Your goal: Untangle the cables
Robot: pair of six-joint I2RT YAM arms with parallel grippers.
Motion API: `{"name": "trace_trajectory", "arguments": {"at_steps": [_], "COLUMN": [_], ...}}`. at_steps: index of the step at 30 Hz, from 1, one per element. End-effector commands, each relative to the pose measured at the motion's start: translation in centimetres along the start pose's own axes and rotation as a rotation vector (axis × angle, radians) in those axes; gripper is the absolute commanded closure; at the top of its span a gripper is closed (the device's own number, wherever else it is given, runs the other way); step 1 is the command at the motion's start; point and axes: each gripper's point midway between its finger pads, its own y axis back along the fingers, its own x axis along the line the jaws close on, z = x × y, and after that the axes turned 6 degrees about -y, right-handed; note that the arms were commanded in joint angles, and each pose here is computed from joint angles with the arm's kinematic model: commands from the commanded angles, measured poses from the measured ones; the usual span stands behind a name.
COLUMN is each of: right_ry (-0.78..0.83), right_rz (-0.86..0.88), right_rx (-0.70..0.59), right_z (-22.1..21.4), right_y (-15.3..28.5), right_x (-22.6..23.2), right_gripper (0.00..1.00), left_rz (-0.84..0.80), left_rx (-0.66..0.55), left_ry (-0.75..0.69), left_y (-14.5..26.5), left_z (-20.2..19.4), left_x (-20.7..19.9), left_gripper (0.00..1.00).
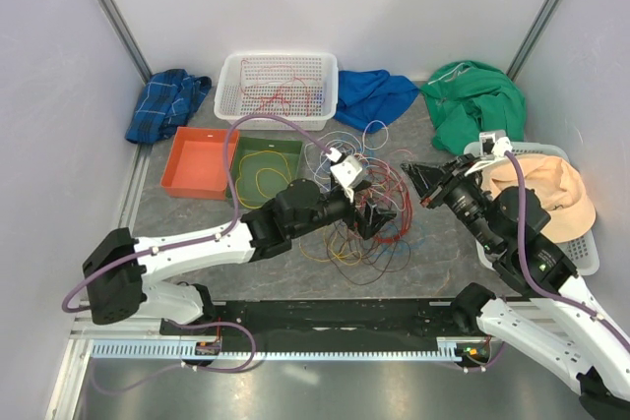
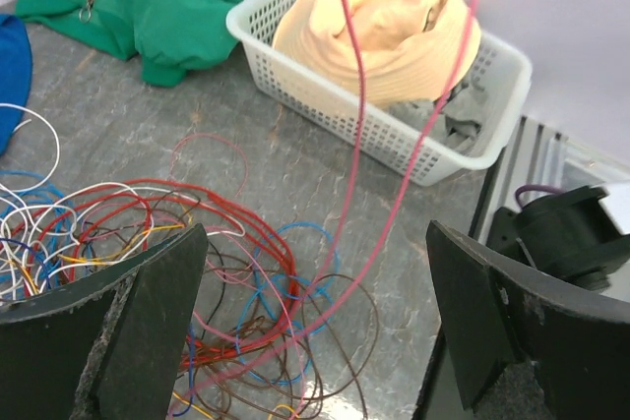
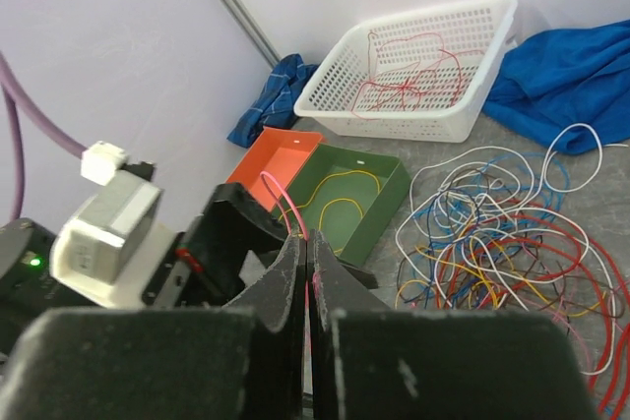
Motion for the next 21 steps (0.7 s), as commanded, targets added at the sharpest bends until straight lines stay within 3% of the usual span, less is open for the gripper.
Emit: {"name": "trace_trajectory", "arguments": {"at_steps": [1,2,3,5,6,10,11,12,13,14,17,21], "right_ry": [-0.02,-0.022,-0.018,-0.018,-0.016,-0.011,-0.011,-0.011,-0.01,-0.009,-0.007,-0.022], "right_rz": [0.062,0.062,0.061,0.052,0.053,0.039,0.035,0.034,0.033,0.018,-0.049,-0.129], "right_rx": [-0.015,-0.017,-0.019,-0.028,-0.036,-0.059,-0.061,-0.073,-0.076,-0.074,-0.084,-0.131], "right_z": [1.3,1.3,1.4,1.6,1.8,2.3,2.3,2.5,2.6,2.5,2.5,2.9], "right_y": [0.3,0.4,0.5,0.7,0.9,1.5,1.6,1.9,1.9,2.0,2.3,3.4], "right_x": [1.9,1.9,1.8,1.7,1.7,1.3,1.2,1.2,1.1,0.8,-0.6,-2.5], "right_gripper": [1.0,1.0,1.0,1.0,1.0,1.0,0.95,0.86,0.7,0.35,0.02,0.02], "left_rz": [0.003,-0.001,-0.011,-0.012,-0.004,0.02,0.02,0.023,0.023,0.031,0.114,0.248], "left_rx": [-0.086,-0.084,-0.087,-0.087,-0.089,-0.069,-0.067,-0.066,-0.07,-0.078,-0.107,-0.141], "left_ry": [-0.093,-0.1,-0.121,-0.132,-0.14,-0.153,-0.158,-0.159,-0.162,-0.165,-0.164,-0.131], "left_y": [-1.5,-1.6,-1.6,-1.4,-1.4,-0.7,-0.6,-0.3,-0.1,0.1,1.1,2.3], "left_z": [2.9,2.9,3.2,3.5,3.7,4.4,4.6,4.9,5.2,5.6,8.3,14.0], "left_x": [0.2,0.1,0.0,0.0,0.2,0.6,0.6,0.7,0.6,0.8,2.3,5.6], "left_gripper": [0.02,0.07,0.27,0.56,0.85,0.98,0.98,0.98,0.98,0.98,0.98,0.98]}}
